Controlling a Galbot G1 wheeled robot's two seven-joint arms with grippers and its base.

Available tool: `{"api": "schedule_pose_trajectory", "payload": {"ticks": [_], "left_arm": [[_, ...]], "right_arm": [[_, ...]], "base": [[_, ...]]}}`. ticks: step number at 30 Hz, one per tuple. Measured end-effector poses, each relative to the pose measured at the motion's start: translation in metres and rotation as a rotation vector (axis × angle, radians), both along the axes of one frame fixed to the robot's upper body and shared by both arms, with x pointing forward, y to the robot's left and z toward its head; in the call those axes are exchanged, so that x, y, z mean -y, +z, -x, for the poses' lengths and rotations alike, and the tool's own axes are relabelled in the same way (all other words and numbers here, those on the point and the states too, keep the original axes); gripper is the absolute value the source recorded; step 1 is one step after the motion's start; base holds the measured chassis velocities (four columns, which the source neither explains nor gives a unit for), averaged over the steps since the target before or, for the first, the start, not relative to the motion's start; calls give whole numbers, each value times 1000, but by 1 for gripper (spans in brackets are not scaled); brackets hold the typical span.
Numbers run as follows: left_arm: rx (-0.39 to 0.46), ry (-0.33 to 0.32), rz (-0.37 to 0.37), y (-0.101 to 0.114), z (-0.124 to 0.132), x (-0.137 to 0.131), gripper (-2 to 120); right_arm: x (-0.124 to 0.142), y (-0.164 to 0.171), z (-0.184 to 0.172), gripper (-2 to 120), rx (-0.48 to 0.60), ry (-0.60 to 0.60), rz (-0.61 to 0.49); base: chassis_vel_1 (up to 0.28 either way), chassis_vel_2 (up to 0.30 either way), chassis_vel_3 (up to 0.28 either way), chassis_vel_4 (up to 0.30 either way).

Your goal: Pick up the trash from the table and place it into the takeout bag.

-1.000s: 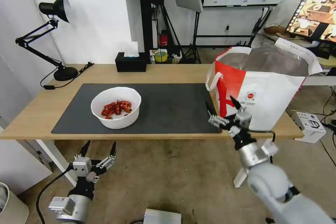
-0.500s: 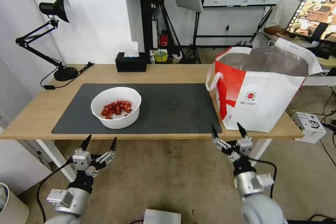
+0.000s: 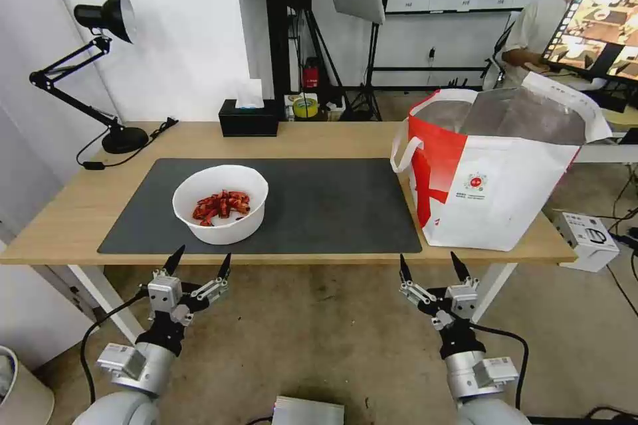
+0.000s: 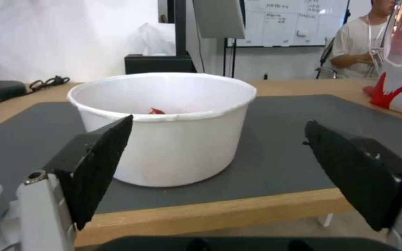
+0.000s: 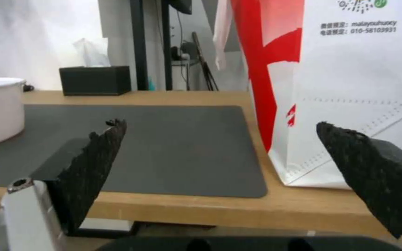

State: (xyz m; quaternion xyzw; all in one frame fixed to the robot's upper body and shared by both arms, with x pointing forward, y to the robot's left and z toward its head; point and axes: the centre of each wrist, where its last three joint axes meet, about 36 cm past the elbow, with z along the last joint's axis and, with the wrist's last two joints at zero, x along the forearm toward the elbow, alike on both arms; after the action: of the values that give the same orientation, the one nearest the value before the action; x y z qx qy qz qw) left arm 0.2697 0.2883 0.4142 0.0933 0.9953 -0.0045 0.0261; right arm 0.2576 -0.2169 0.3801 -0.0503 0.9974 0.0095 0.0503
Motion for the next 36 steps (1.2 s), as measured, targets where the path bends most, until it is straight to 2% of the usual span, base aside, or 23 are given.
{"api": "schedule_pose_trajectory", "payload": {"ticks": [12,17,19,24,27,28,31,35,36], "left_arm": [[-4,-3,-3,0,0,0,100],[-4,-25,-6,6,-3,-4,100],[-2,-50,-7,18,-13,-16,100],[-6,-70,-8,32,-26,-28,100],[-23,-98,-24,51,-46,-44,100],[-23,-98,-24,51,-46,-44,100],[-65,-118,-62,63,-71,-62,100],[-83,-119,-60,69,-84,-69,100],[-91,-113,-61,75,-96,-76,100]], "right_arm": [[-4,-4,3,100,-7,13,26],[-4,-4,3,100,-6,14,26],[-4,-4,3,100,-7,14,25],[-4,-4,2,100,-7,14,25],[-4,-4,2,100,-7,14,25],[-4,-4,2,100,-7,14,25],[-4,-4,2,100,-7,14,25],[-4,-4,2,100,-7,14,25],[-4,-4,2,100,-7,14,25]], "base": [[0,0,0,0],[0,0,0,0],[0,0,0,0],[0,0,0,0],[0,0,0,0],[0,0,0,0],[0,0,0,0],[0,0,0,0],[0,0,0,0]]}}
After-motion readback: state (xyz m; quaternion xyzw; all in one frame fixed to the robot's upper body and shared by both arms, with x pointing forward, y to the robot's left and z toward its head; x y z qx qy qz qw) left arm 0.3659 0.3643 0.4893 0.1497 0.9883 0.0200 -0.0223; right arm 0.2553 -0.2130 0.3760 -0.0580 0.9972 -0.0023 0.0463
